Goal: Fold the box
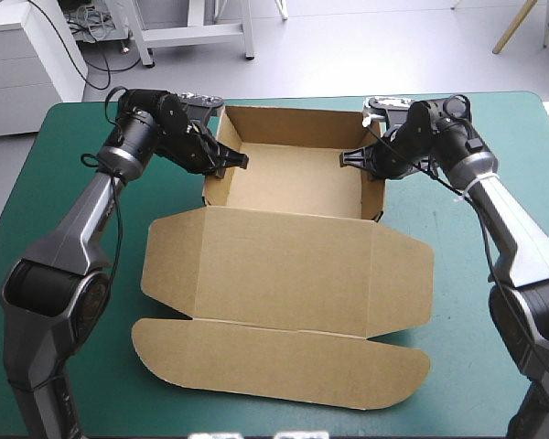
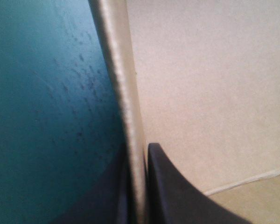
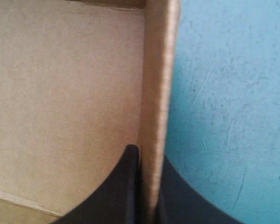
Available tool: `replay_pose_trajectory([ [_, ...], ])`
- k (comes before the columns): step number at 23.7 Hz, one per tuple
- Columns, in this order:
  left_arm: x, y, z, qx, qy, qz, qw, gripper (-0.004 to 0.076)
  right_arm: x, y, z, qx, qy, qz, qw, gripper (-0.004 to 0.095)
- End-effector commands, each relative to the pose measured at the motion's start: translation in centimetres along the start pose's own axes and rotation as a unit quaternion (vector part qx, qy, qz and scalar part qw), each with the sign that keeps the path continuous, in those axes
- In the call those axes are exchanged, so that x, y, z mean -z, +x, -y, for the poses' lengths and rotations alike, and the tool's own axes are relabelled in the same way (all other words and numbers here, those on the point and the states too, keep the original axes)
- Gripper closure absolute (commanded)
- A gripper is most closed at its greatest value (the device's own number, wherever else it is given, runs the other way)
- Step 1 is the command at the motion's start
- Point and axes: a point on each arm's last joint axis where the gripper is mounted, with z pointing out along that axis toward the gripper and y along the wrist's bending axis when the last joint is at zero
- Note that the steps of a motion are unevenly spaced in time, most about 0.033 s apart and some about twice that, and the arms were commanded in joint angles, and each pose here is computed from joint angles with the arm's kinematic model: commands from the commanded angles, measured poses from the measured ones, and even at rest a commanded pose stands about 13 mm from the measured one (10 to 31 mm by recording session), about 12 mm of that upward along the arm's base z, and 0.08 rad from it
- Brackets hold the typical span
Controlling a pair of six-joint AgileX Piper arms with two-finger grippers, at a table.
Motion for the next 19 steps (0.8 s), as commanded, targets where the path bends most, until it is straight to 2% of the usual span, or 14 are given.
replay_pose_trajectory([
  [1, 1.5, 0.1, 0.9, -0.016, 0.021, 0.007, 1.0, 0.0734, 0.1, -0.4, -0.4, 0.02, -0.01, 0.004, 1.0, 0.0919],
  [7, -2.9, 1.1, -0.6, 0.006, -0.021, 0.014, 1.0, 0.0734, -4.7, -0.1, -0.5, 0.027, -0.003, -0.042, 0.999, 0.0919],
  [11, -4.8, 1.9, -1.1, 0.019, -0.024, 0.017, 0.999, 0.0734, -5.9, -0.2, -1.3, 0.035, -0.008, -0.034, 0.999, 0.0917],
  [16, -4.8, 2.0, -1.2, 0.021, -0.028, 0.021, 0.999, 0.0734, -5.8, -0.2, -1.6, 0.043, -0.011, -0.026, 0.999, 0.0916],
  [19, -4.8, 2.0, -1.2, 0.021, -0.028, 0.021, 0.999, 0.0698, -5.6, -0.2, -1.7, 0.047, -0.013, -0.027, 0.998, 0.0846],
])
